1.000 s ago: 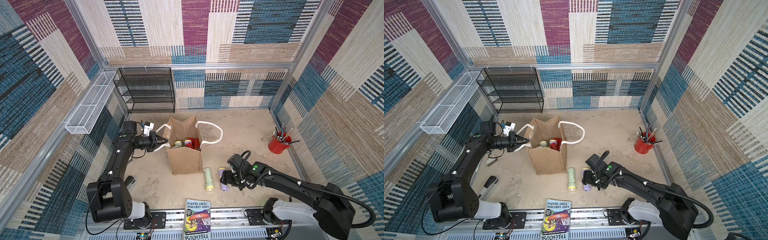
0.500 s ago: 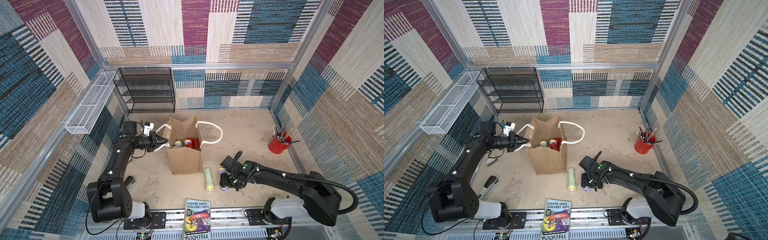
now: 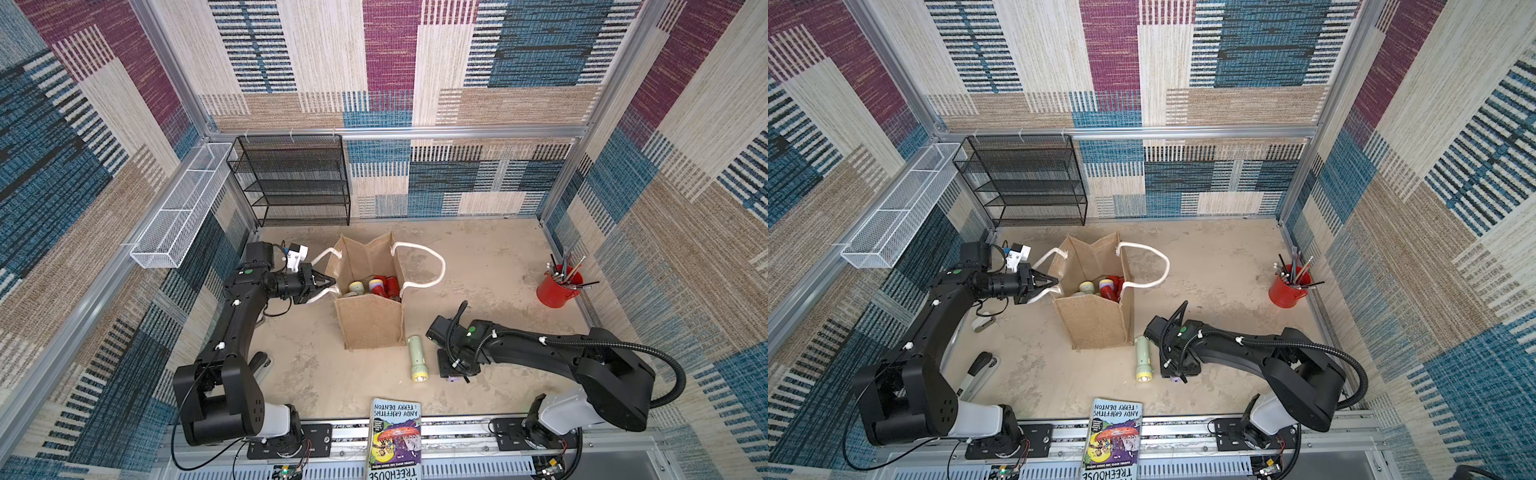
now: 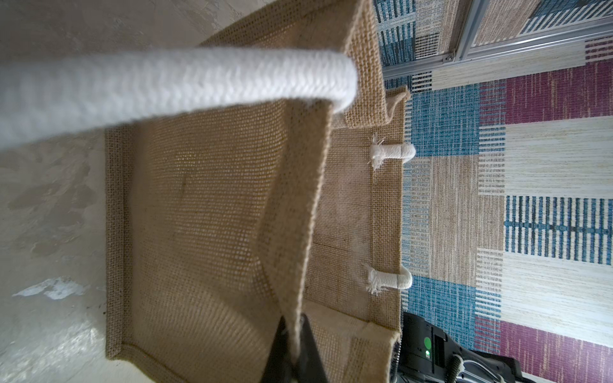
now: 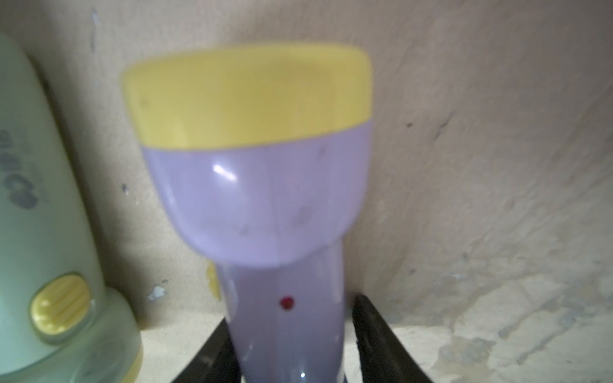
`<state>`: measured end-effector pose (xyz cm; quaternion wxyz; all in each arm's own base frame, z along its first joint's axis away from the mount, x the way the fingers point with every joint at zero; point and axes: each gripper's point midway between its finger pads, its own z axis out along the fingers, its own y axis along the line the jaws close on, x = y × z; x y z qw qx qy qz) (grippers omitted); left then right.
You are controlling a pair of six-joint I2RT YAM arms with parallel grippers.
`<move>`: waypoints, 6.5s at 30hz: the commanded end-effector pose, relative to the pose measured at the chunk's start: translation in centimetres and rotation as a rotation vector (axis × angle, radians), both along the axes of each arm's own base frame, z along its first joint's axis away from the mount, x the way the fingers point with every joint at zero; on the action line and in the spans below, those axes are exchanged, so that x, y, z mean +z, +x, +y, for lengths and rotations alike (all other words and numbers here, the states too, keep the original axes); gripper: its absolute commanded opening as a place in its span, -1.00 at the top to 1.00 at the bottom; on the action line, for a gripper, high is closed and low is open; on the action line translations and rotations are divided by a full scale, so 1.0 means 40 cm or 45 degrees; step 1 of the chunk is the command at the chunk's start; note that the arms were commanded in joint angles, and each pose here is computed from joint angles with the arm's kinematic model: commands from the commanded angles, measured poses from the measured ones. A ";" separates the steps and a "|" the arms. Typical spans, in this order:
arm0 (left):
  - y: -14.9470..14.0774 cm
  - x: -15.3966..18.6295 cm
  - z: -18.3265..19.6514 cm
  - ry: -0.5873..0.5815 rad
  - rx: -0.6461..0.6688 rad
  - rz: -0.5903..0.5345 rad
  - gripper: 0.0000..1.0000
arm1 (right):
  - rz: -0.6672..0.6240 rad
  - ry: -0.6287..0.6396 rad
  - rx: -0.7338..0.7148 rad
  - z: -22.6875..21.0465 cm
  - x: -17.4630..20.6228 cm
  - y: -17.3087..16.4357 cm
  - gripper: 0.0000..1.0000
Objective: Put the flashlights into the tote bags
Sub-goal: Pick up the flashlight from the center of the board, then place the flashlight in the canvas bag, then pick up the flashlight from the center of the board.
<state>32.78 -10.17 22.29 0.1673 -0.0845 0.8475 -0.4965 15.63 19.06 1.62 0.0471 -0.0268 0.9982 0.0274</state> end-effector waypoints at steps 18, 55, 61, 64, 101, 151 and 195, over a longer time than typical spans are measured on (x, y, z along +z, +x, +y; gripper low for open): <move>0.001 0.013 -0.001 -0.003 -0.009 -0.037 1.00 | -0.367 0.208 -0.039 0.056 0.307 0.163 0.19; -0.001 0.012 -0.002 -0.007 -0.014 -0.037 1.00 | -0.820 0.745 0.627 0.592 0.755 0.461 0.29; -0.002 0.011 -0.003 -0.008 -0.016 -0.038 1.00 | -0.671 0.791 0.689 0.639 0.652 0.417 0.29; -0.001 0.013 -0.003 -0.009 -0.017 -0.040 1.00 | -0.613 0.777 0.689 0.644 0.596 0.413 0.29; -0.001 0.011 -0.003 -0.011 -0.015 -0.035 1.00 | -0.267 0.584 0.639 0.619 0.260 0.377 -0.24; 0.007 0.024 -0.001 -0.028 0.012 -0.052 1.00 | -0.576 0.649 -0.143 -0.021 0.450 0.126 -0.74; 0.004 0.010 -0.002 -0.021 -0.006 -0.032 1.00 | -0.011 0.240 0.249 0.211 0.007 0.150 -0.36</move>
